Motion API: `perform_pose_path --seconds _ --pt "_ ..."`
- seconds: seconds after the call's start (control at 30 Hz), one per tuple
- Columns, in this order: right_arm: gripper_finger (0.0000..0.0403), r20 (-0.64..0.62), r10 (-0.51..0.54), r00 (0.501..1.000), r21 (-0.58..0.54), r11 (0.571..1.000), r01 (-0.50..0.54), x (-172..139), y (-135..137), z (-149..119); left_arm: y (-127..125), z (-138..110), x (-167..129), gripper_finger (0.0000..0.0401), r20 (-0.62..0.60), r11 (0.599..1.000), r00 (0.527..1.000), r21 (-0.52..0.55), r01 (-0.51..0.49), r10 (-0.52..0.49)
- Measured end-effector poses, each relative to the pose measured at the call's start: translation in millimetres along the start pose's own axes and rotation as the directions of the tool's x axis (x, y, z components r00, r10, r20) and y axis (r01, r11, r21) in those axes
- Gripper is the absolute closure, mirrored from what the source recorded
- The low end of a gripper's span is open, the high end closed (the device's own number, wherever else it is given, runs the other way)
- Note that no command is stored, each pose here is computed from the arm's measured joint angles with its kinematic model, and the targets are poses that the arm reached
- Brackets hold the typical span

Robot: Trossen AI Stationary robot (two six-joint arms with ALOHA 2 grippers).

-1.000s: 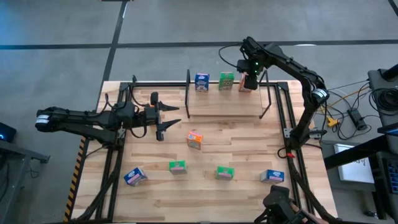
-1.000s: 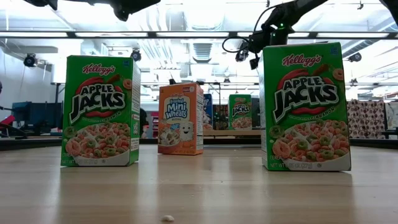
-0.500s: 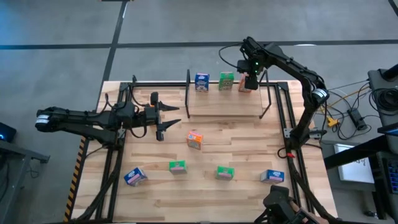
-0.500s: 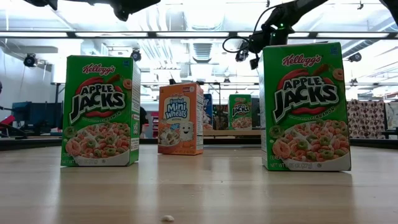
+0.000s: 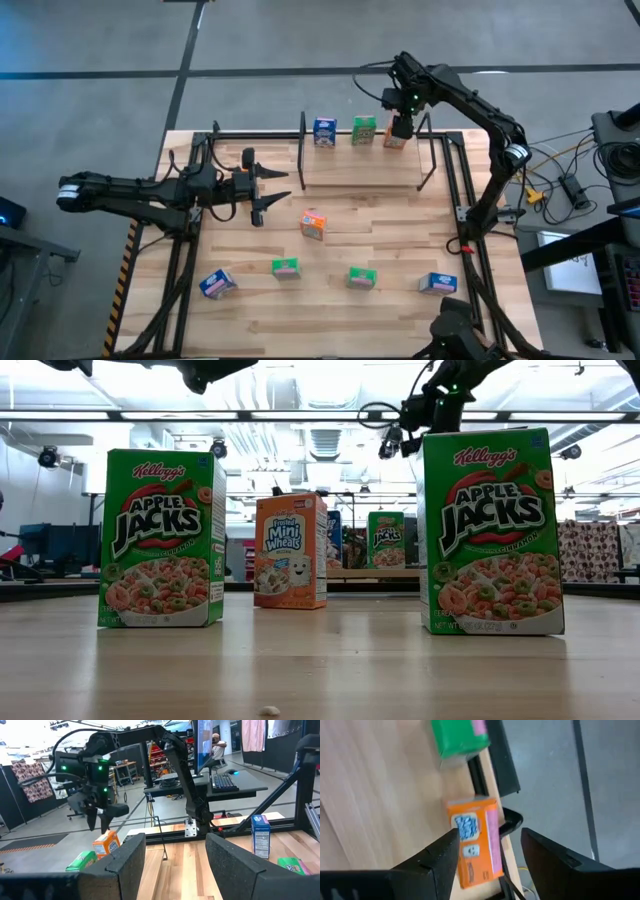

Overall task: Stack cereal on shelf
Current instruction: Put the bottom right orange cereal box on the shelf

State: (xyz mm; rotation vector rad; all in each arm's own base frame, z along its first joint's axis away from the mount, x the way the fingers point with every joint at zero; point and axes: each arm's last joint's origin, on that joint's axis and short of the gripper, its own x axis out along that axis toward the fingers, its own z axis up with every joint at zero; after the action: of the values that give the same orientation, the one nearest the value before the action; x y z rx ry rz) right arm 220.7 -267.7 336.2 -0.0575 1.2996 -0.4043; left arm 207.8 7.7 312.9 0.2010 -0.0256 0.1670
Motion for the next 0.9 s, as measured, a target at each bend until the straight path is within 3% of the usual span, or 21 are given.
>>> perform_pose_path --seconds 0.1,0.27,0.47,0.9 --pt "0.0227 0.023 -0.013 1.000 0.058 0.998 0.012 -0.4 -0.1 3.1 0.0 0.0 0.0 0.0210 0.000 1.000 1.000 0.000 0.000 0.000" --pt "0.0303 0.061 -0.008 0.998 0.104 0.995 0.002 1.6 -0.3 6.0 0.0 -0.1 0.0 0.0210 0.000 1.000 1.000 0.000 0.000 0.000" --pt "0.0387 0.130 0.044 0.991 0.096 0.994 -0.057 2.7 1.4 9.8 0.0 0.0 0.0 0.0210 0.000 1.000 1.000 0.000 0.000 0.000" --pt "0.0390 0.125 0.073 0.989 0.094 0.992 -0.085 28.6 11.3 7.8 0.0 0.0 0.0 0.0210 0.000 1.000 1.000 0.000 0.000 0.000"
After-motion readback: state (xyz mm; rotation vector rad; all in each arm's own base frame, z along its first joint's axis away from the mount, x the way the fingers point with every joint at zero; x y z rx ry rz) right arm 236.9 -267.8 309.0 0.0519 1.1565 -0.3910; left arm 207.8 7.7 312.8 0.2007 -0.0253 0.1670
